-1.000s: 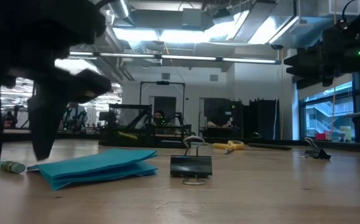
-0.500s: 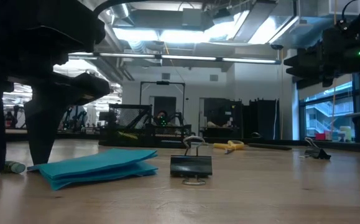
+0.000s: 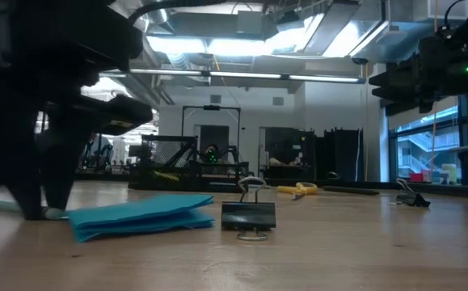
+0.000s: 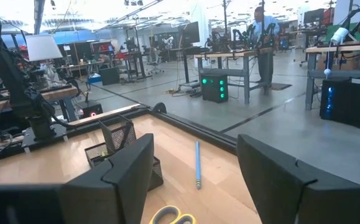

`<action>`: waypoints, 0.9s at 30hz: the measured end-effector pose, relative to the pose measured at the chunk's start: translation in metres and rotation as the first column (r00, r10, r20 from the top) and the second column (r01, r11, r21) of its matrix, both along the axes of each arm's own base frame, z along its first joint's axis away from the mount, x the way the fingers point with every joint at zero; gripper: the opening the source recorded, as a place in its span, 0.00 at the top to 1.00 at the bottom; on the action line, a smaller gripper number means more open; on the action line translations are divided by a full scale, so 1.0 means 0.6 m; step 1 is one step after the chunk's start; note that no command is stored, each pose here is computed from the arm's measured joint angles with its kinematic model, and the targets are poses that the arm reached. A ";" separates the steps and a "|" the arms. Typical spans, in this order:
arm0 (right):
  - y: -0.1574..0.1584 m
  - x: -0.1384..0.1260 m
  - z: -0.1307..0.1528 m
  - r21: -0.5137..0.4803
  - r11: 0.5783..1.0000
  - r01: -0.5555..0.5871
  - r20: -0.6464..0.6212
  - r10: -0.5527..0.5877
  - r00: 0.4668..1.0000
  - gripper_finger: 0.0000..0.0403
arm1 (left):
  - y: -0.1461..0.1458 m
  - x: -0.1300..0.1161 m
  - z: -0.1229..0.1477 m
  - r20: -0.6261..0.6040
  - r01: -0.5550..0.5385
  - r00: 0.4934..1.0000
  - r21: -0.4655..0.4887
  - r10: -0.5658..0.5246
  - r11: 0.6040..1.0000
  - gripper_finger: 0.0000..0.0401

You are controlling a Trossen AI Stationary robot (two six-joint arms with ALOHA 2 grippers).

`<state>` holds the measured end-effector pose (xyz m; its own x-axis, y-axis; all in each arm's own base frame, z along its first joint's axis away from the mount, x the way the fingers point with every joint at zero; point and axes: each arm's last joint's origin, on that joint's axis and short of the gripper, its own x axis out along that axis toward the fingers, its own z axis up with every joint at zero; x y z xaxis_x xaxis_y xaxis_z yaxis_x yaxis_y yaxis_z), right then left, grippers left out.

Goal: Pick and place office supplies into organizer
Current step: Put the green pencil into the black desk organizer

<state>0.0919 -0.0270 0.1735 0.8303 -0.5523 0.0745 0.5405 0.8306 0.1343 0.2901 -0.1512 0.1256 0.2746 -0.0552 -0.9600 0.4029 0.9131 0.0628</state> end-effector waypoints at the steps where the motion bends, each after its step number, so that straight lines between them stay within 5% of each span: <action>1: 0.000 0.000 0.000 0.000 1.000 0.000 0.000 0.000 1.000 0.42 | 0.006 0.003 0.000 -0.002 -0.003 1.000 0.004 0.003 1.000 0.89; 12: 0.000 0.000 0.000 -0.002 1.000 0.000 -0.002 0.000 1.000 0.42 | 0.075 0.027 -0.001 0.003 0.012 1.000 0.127 -0.013 0.992 0.95; 27: 0.000 0.000 0.000 -0.027 1.000 0.002 -0.018 -0.003 1.000 0.42 | 0.150 0.041 0.031 0.070 -0.025 0.997 0.161 0.014 0.987 0.95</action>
<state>0.0918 -0.0270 0.1735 0.8302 -0.5525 0.0739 0.5448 0.8323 0.1020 0.3146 -0.0610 0.1442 0.3391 0.1055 -0.9348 0.3751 0.8961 0.2373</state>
